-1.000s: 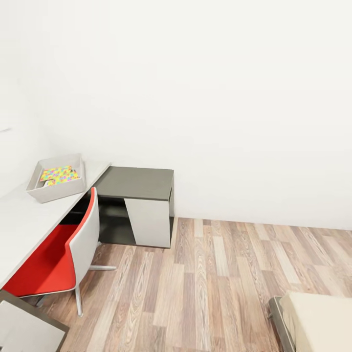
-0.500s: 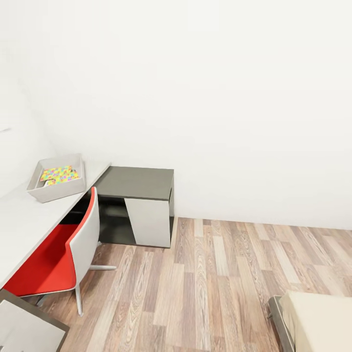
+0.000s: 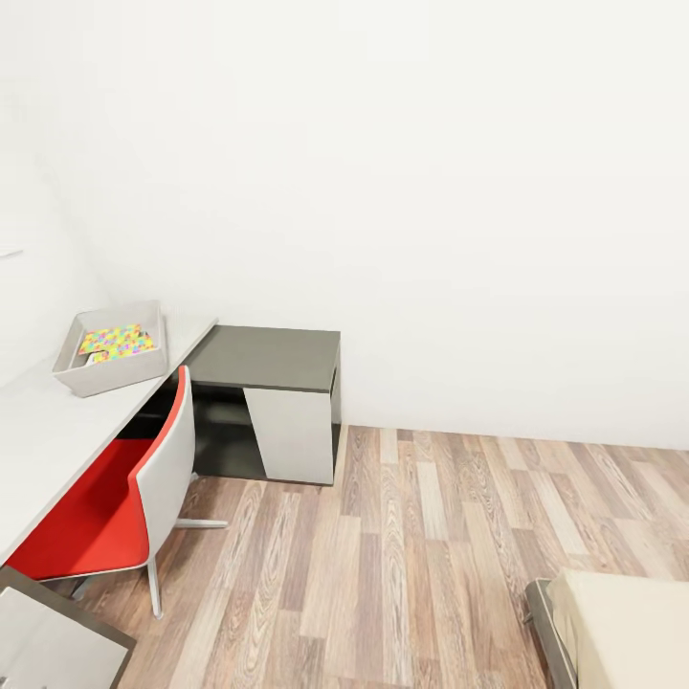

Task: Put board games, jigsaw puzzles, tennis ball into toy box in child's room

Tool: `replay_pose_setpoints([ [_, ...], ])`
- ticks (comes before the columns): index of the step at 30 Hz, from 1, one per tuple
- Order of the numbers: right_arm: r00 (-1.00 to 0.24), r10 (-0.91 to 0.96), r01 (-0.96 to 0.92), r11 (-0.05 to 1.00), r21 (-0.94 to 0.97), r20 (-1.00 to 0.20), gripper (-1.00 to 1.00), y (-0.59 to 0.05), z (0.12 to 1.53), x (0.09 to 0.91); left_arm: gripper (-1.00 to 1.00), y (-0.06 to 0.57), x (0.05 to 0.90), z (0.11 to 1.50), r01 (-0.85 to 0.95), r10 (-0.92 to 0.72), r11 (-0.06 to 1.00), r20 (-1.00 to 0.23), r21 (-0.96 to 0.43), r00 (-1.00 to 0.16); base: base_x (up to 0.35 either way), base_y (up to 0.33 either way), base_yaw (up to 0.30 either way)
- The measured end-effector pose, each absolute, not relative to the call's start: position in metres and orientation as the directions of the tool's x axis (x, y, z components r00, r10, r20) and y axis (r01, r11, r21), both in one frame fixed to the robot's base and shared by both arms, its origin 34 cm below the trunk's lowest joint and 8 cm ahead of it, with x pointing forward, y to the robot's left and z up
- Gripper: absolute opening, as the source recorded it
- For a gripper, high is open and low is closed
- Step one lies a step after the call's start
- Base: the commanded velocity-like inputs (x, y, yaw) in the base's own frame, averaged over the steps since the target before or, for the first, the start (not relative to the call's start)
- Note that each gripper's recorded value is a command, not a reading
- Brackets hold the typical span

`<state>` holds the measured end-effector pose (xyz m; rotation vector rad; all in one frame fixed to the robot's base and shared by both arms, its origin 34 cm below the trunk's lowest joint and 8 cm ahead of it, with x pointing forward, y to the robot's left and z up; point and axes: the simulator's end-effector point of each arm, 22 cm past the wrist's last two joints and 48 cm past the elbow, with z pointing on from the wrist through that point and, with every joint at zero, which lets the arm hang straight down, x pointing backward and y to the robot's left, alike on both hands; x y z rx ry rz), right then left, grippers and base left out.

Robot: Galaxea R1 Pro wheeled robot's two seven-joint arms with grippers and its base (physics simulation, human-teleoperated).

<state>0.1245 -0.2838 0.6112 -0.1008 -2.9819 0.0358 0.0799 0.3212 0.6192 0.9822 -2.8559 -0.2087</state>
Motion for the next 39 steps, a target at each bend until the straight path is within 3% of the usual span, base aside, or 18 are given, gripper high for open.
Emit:
replay_pose_setpoints([
  [39,-0.985,0.079,0.076,0.997,-0.029,0.152,1.00,-0.2832,0.6109,0.1267,1.00,0.3209,0.0790,0.6193,-0.602,-0.618,0.781,0.064,0.167,-0.783,0.000,0.000,0.000],
])
